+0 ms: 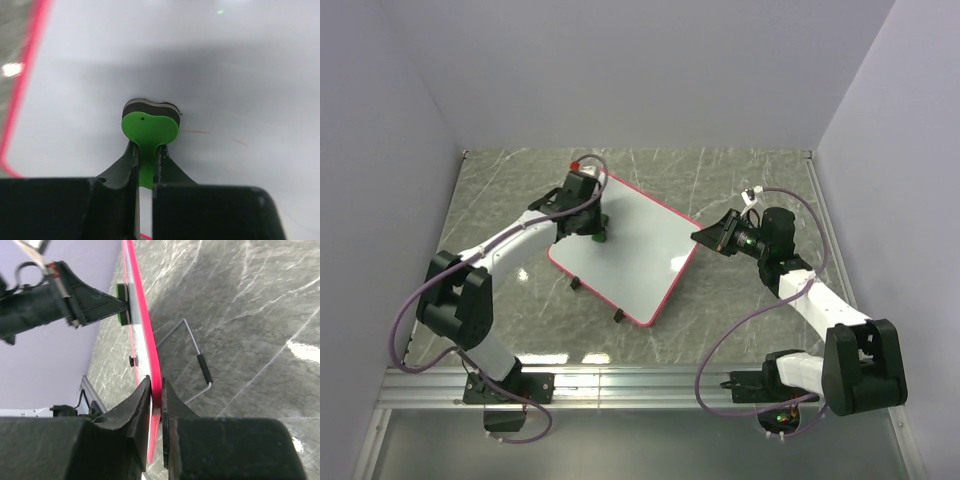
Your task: Erase the whiteboard
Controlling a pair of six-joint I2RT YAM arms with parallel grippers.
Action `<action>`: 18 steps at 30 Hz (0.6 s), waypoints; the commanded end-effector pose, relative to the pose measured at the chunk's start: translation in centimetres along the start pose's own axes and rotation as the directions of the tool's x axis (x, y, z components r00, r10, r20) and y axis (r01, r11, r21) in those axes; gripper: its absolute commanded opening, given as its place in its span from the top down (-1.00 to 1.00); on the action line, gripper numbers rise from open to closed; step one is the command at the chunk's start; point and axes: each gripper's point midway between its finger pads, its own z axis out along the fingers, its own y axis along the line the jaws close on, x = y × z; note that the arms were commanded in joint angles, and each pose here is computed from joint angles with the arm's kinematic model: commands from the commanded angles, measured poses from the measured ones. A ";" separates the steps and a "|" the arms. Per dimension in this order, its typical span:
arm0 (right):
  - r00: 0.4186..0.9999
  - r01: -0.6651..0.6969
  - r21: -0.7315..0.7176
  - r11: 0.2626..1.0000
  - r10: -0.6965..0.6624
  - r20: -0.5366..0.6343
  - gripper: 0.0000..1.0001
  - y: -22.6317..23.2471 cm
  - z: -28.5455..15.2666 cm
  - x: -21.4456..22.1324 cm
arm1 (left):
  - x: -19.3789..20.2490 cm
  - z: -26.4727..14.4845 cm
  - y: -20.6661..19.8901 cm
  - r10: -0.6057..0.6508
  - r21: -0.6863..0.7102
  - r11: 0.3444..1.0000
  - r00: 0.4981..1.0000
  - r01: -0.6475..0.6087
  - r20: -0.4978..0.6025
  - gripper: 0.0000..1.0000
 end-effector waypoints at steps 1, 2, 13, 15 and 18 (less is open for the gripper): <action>0.999 -0.001 0.071 0.997 0.005 -0.051 1.00 -2.0 0.2 1.7 | 0.4 0.3 -8.2 0.055 0.239 0.970 0.998 -0.051 -0.011 0.99; 0.999 -0.001 0.071 0.997 0.005 -0.052 1.00 -2.0 0.2 1.7 | 0.8 0.7 -9.0 0.068 0.255 0.965 0.997 -0.059 -0.025 0.99; 0.999 0.022 0.082 0.996 -0.018 -0.044 1.00 -1.8 -0.4 1.6 | -1.1 1.6 -5.8 0.008 0.196 0.981 0.999 -0.001 -0.035 0.99; 0.999 0.027 0.081 0.996 -0.024 -0.046 1.00 -1.7 -0.5 1.7 | -1.8 2.0 -2.7 -0.023 0.134 0.991 0.999 0.028 -0.035 0.99; 0.999 0.028 0.087 0.996 -0.024 -0.043 1.00 -1.8 -0.5 1.6 | -1.9 2.4 1.1 -0.038 0.062 0.997 0.998 0.041 -0.040 0.99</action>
